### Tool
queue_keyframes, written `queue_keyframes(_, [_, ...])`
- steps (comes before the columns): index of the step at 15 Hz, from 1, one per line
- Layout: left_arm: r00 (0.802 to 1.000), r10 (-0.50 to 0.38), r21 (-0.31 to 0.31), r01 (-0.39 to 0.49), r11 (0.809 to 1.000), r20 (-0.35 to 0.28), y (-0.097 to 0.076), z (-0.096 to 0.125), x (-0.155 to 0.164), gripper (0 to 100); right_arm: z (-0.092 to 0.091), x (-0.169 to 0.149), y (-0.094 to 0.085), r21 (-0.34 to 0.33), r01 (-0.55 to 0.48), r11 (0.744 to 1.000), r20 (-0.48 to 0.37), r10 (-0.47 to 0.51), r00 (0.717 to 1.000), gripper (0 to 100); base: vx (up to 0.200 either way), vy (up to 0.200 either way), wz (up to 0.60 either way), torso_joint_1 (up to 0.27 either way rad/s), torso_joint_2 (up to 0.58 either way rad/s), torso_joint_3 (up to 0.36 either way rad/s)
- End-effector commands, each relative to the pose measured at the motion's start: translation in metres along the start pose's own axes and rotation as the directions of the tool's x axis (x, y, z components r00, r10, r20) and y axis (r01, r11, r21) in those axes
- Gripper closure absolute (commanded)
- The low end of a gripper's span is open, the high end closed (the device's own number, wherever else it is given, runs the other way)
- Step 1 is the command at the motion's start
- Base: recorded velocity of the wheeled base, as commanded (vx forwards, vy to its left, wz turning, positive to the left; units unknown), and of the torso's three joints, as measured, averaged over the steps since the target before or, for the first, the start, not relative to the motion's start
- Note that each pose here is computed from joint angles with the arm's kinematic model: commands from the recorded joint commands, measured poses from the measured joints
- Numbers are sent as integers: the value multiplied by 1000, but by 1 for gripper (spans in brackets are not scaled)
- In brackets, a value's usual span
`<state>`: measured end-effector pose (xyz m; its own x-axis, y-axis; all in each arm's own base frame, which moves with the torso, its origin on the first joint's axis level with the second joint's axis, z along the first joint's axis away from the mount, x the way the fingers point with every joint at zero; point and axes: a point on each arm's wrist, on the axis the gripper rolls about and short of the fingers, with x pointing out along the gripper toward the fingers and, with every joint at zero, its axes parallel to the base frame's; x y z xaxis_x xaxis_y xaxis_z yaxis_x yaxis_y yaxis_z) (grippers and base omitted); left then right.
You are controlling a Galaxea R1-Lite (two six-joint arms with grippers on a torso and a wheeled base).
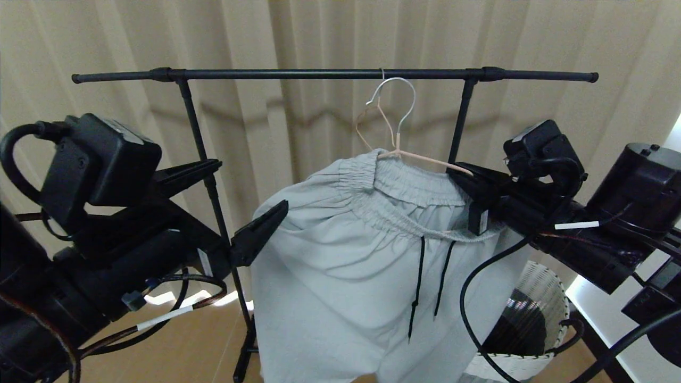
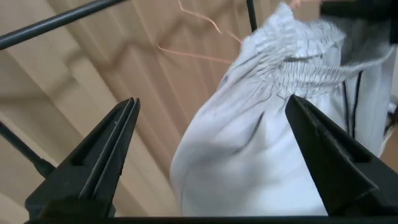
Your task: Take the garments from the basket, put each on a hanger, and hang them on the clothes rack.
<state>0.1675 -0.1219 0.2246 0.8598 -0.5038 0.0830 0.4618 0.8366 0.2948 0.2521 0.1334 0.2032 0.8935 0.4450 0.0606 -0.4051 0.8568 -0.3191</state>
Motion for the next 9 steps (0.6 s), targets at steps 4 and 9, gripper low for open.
queue_keyframes(4, [985,64,14,-62,998,-159,21,-45,-20,0,15,-18,-7,31,18,999,52,-20,998,100,0,0,0,0,0,0])
queue_keyframes(9, [972,8,-10,-10,1000,-236,32,-69,-11,0,29,-27,-9,79,-12,997,112,4,994,100,0,0,0,0,0,0])
